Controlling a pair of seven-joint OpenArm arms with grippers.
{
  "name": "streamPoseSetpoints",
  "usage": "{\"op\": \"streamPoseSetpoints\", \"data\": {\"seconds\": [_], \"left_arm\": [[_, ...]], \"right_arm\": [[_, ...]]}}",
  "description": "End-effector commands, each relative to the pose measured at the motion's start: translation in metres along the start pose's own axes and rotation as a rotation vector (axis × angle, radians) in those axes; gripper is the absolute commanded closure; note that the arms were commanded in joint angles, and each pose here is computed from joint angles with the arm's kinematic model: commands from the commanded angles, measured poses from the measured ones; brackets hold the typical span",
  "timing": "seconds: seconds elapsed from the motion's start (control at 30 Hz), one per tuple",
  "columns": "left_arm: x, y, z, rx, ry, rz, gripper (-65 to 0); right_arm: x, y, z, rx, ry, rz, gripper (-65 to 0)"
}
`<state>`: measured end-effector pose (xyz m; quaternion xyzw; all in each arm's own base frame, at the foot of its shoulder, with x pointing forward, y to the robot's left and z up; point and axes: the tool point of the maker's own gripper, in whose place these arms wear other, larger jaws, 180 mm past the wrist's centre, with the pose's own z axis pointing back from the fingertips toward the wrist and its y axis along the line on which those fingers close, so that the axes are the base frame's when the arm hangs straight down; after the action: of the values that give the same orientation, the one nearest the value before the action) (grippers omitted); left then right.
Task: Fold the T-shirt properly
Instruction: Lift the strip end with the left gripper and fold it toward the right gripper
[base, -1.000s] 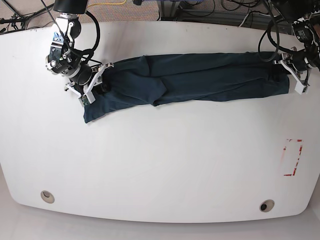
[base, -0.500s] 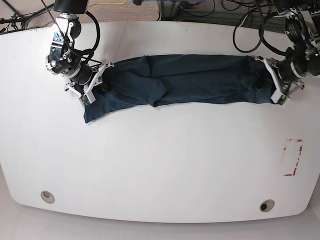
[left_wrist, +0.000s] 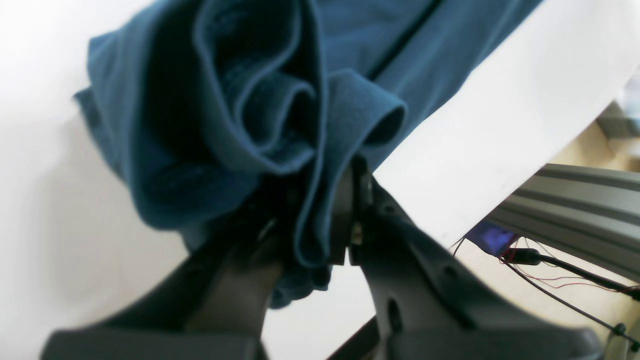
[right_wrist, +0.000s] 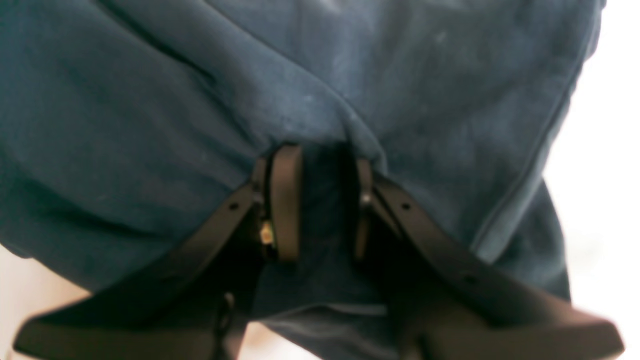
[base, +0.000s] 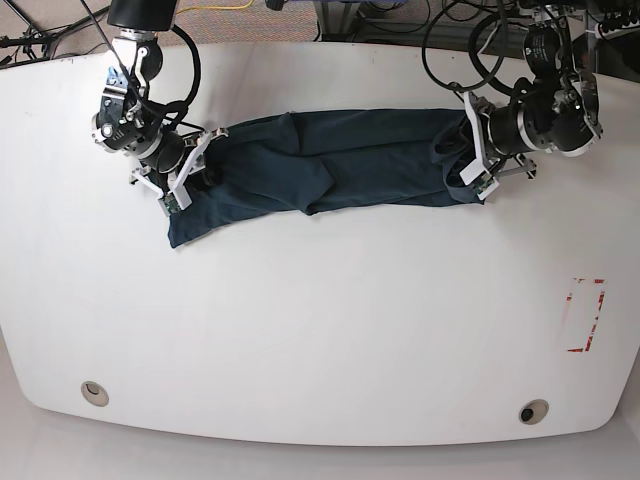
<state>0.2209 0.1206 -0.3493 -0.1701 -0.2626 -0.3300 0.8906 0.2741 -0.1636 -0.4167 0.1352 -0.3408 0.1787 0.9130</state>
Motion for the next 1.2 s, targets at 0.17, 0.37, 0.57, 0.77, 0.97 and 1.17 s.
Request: {"op": "streamPoseSetpoints", "data": {"seconds": [0.17, 0.37, 0.57, 0.77, 0.97, 1.17], "left_arm": [[0.035, -0.021, -0.008, -0.056, -0.130, 0.023, -1.5], [0.056, -0.033, -0.016, -0.090, -0.183, 0.021, -1.5], [0.070, -0.039, -0.018, -0.109, -0.217, 0.026, -1.7], [0.077, -0.045, -0.021, -0.127, -0.224, 0.051, -1.7], [0.078, -0.049, -0.023, -0.136, -0.217, 0.066, -4.0], [0.083, -0.050, -0.023, -0.142, -0.226, 0.067, -22.9]], "right_arm": [[0.006, -0.003, 0.002, -0.009, -0.009, 0.014, -13.2], [0.006, 0.007, -0.003, 0.018, -0.001, 0.033, -13.2], [0.006, 0.008, -0.003, 0.021, 0.000, 0.036, -13.2], [0.007, 0.008, -0.003, 0.021, -0.002, 0.036, -13.2], [0.007, 0.008, -0.003, 0.021, -0.003, 0.037, -13.2], [0.007, 0.008, -0.003, 0.021, -0.003, 0.037, -13.2]]}}
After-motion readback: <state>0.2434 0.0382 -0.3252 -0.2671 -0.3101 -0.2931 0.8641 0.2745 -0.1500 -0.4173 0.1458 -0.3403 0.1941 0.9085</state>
